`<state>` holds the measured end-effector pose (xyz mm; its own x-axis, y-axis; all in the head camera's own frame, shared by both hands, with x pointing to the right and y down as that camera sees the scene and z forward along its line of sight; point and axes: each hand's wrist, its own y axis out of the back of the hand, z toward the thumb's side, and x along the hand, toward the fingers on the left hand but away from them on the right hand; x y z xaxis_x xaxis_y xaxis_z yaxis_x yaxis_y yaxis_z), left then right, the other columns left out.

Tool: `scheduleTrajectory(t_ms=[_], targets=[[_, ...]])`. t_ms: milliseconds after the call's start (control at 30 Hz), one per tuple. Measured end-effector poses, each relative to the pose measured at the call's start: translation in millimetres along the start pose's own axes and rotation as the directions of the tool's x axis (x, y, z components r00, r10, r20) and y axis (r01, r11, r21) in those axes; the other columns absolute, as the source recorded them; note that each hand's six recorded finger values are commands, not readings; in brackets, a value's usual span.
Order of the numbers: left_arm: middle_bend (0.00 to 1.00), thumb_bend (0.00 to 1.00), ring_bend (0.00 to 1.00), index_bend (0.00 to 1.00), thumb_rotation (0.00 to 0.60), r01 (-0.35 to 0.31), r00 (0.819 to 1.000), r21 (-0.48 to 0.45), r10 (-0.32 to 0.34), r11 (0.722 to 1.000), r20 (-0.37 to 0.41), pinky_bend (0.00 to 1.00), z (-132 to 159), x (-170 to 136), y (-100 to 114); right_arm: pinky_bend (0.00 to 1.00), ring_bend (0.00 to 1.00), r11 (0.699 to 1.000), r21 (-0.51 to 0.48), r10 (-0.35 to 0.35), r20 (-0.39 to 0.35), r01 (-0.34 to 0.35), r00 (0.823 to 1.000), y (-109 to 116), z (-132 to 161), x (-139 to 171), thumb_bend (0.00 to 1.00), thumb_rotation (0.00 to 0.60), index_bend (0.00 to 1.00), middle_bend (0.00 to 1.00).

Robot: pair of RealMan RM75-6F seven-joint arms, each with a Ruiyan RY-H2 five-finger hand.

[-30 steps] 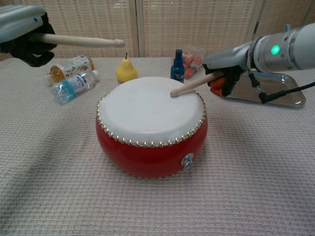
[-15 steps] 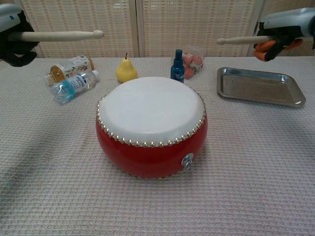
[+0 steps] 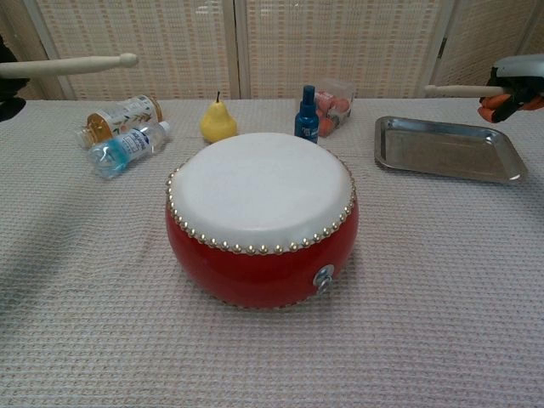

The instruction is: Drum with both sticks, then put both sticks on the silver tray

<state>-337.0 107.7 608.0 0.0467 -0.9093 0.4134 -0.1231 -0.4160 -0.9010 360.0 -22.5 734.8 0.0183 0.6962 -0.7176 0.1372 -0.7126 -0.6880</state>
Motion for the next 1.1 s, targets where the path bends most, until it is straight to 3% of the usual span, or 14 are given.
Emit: scheduleTrajectory(t_ms=[100, 267, 467, 767, 1100], targets=[[1.0, 0.89, 1.0, 1.0, 0.6, 0.003, 1.0, -0.003, -0.003, 1.0, -0.011, 1.0, -4, -1, 0, 0.73, 0.75, 0.999, 0.019, 0.038, 0.018, -0.038, 0.999, -16, -1, -10, 0.56, 0.6, 0.96, 0.76], [1.0, 0.89, 1.0, 1.0, 0.6, 0.007, 1.0, -0.013, -0.007, 1.0, -0.023, 1.0, -8, -2, -1, 0.5, 0.5, 0.997, 0.038, 0.065, 0.035, -0.066, 0.997, -29, 3, -20, 0.44, 0.6, 0.73, 0.56], [1.0, 0.89, 1.0, 1.0, 0.6, 0.0, 1.0, -0.018, -0.001, 1.0, -0.03, 1.0, -11, -2, 0, 0.35, 0.26, 0.997, 0.033, 0.065, 0.066, -0.067, 0.996, -28, 4, -28, 0.35, 0.6, 0.48, 0.38], [1.0, 0.89, 1.0, 1.0, 0.6, 0.003, 1.0, -0.013, -0.004, 1.0, -0.03, 1.0, -15, -5, -1, 0.21, 0.09, 0.998, 0.018, 0.057, 0.118, -0.06, 0.991, -26, 4, -36, 0.29, 0.6, 0.23, 0.22], [1.0, 0.89, 1.0, 1.0, 0.6, -0.005, 1.0, -0.01, 0.005, 1.0, -0.018, 1.0, -14, -4, 2, 0.2, 0.09, 1.0, -0.008, -0.008, 0.068, 0.009, 0.998, -5, 15, -37, 0.29, 0.6, 0.21, 0.2]])
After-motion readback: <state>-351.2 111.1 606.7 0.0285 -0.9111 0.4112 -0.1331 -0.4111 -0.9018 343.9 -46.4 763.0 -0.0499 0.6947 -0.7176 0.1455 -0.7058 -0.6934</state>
